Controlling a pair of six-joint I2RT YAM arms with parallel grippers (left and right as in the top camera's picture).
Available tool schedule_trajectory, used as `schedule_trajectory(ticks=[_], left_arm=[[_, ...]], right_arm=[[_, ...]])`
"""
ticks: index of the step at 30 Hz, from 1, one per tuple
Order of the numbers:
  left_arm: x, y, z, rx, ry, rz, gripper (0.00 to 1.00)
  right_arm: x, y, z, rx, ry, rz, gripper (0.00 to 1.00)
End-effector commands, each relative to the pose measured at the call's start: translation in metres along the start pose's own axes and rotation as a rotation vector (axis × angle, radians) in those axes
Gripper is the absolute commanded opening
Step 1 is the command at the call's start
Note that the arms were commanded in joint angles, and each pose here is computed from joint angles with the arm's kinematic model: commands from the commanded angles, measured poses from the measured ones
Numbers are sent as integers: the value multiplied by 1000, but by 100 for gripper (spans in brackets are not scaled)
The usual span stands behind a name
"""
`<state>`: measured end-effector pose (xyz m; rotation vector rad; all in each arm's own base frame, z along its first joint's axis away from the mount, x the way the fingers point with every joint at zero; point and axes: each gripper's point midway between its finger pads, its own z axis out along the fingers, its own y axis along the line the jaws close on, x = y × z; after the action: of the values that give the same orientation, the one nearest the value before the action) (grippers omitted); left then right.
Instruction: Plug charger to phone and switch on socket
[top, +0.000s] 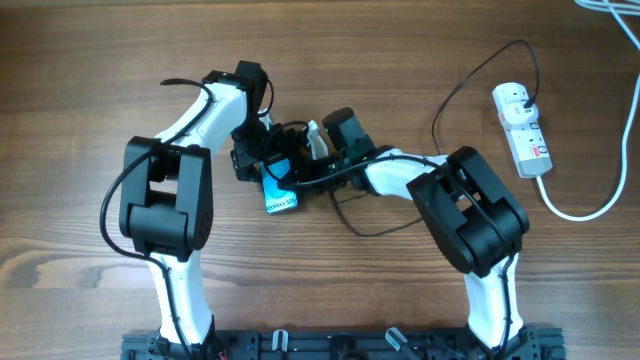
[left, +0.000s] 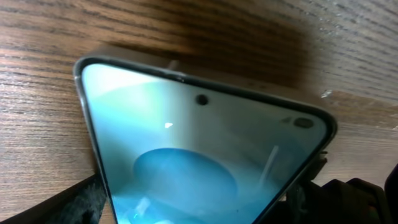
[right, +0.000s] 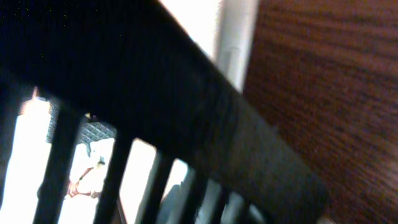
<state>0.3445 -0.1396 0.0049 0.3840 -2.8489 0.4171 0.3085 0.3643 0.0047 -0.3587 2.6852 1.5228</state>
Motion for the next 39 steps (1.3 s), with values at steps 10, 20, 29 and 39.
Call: schedule_trajectory(ticks=[10,20,29,39], left_arm=[[12,-37,-33,209,-37,136,98],[47,-94,-183,487,-406,390,95],[78,-102,-238,573,-539,477,90],[77,-64,-255,540,-586,446,89]], right_arm=[[11,13,-15,-199,104,55,4],[-24,119,-84,-592,131,-67,4],[-16,134,-104,-618,167,-119,4],[-34,139,-141,-625,93,-156,4]])
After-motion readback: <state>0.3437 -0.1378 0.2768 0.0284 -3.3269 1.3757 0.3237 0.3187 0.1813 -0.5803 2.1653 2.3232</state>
